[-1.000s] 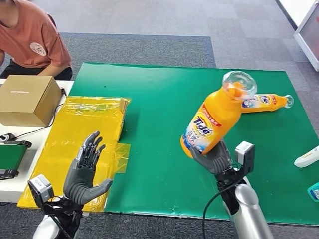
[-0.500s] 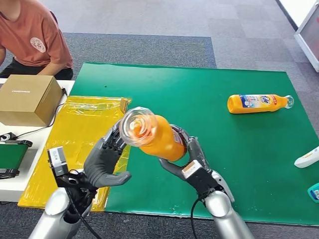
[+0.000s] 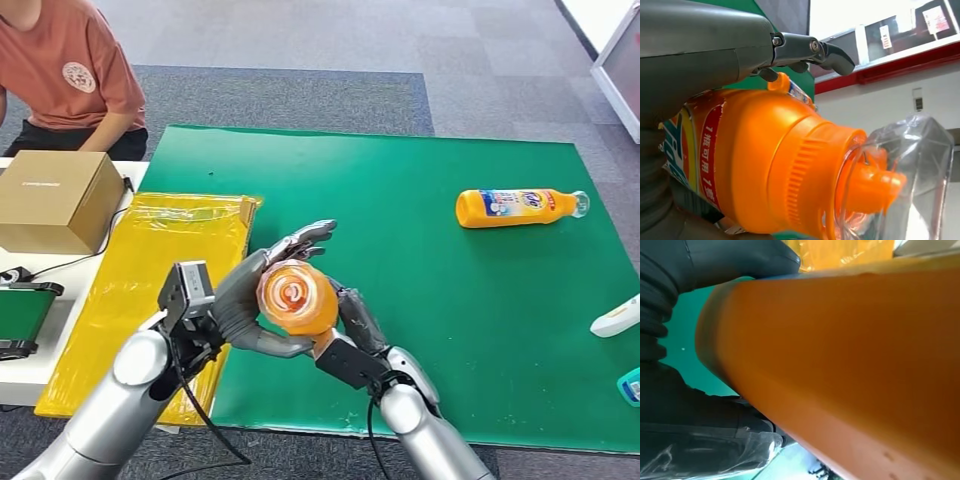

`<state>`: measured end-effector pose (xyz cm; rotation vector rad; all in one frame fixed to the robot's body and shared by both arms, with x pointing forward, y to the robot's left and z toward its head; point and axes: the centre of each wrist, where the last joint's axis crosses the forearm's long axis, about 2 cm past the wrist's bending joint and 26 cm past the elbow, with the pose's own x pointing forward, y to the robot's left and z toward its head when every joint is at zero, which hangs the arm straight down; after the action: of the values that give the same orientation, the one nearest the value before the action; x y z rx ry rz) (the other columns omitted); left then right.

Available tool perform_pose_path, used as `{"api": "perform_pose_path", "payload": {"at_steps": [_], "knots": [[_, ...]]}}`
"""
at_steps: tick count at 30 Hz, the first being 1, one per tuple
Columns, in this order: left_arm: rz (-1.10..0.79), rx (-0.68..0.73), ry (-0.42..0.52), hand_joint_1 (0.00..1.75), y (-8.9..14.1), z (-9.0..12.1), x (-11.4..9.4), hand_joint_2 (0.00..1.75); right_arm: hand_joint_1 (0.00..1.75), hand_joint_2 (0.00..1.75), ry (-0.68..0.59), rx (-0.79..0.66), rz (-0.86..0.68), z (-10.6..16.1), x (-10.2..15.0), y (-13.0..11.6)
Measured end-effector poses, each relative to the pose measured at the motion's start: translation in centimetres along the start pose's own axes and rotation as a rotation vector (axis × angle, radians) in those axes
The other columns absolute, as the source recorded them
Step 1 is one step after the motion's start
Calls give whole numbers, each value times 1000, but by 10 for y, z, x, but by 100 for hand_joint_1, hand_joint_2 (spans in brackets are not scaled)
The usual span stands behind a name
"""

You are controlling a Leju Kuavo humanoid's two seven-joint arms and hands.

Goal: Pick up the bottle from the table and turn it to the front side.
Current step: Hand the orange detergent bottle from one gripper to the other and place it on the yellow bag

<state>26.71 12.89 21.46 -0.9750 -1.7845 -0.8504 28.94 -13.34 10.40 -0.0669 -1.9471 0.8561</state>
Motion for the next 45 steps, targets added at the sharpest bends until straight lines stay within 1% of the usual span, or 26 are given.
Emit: {"api": "perform_pose_path", "payload": {"at_steps": [3,8,16,20,22,23,24,25,27,29,30,31,33,35,37,39,42,45], "knots": [[-31,10,49,175,2,2,-5,175,175,175,15,16,5,2,-2,3],[-87,5,101,175,3,6,-10,175,175,175,37,20,16,3,-4,4],[-129,-12,132,175,9,9,-9,175,175,175,40,8,38,3,-4,3],[-119,1,131,175,11,11,-9,175,0,175,41,2,39,2,-3,2],[-145,40,128,175,11,14,-11,175,0,175,54,-8,25,1,-2,1],[-195,84,127,175,11,17,-13,175,0,175,65,-18,12,1,-2,0],[-287,148,126,175,10,20,-14,175,0,175,76,-34,-1,1,-2,-2],[-428,222,129,175,10,23,-13,175,0,175,88,-56,-15,2,-3,-5],[-777,338,141,175,8,27,-8,175,0,175,108,-107,-44,6,-4,-13],[-1061,373,170,175,5,30,-3,175,0,175,121,-156,-65,10,-5,-22],[-1139,374,185,175,3,31,-3,175,0,175,124,-177,-72,11,-5,-26],[-1161,378,198,175,1,33,-4,175,0,175,126,-194,-75,12,-5,-30],[-1134,402,227,175,0,35,-5,175,0,175,127,-225,-78,14,-5,-36],[-1161,434,290,175,3,37,-9,175,0,175,119,-258,-79,14,-4,-43],[-1262,441,359,175,9,41,-22,175,0,175,96,-291,-83,11,-1,-53],[-1356,413,405,175,14,48,-45,175,0,175,57,-310,-96,6,5,-63],[-1449,325,475,175,19,61,-87,175,0,175,-21,-314,-112,-7,18,-75],[-1466,228,561,175,18,71,-117,175,0,175,-83,-314,-125,-16,30,-79]]}}
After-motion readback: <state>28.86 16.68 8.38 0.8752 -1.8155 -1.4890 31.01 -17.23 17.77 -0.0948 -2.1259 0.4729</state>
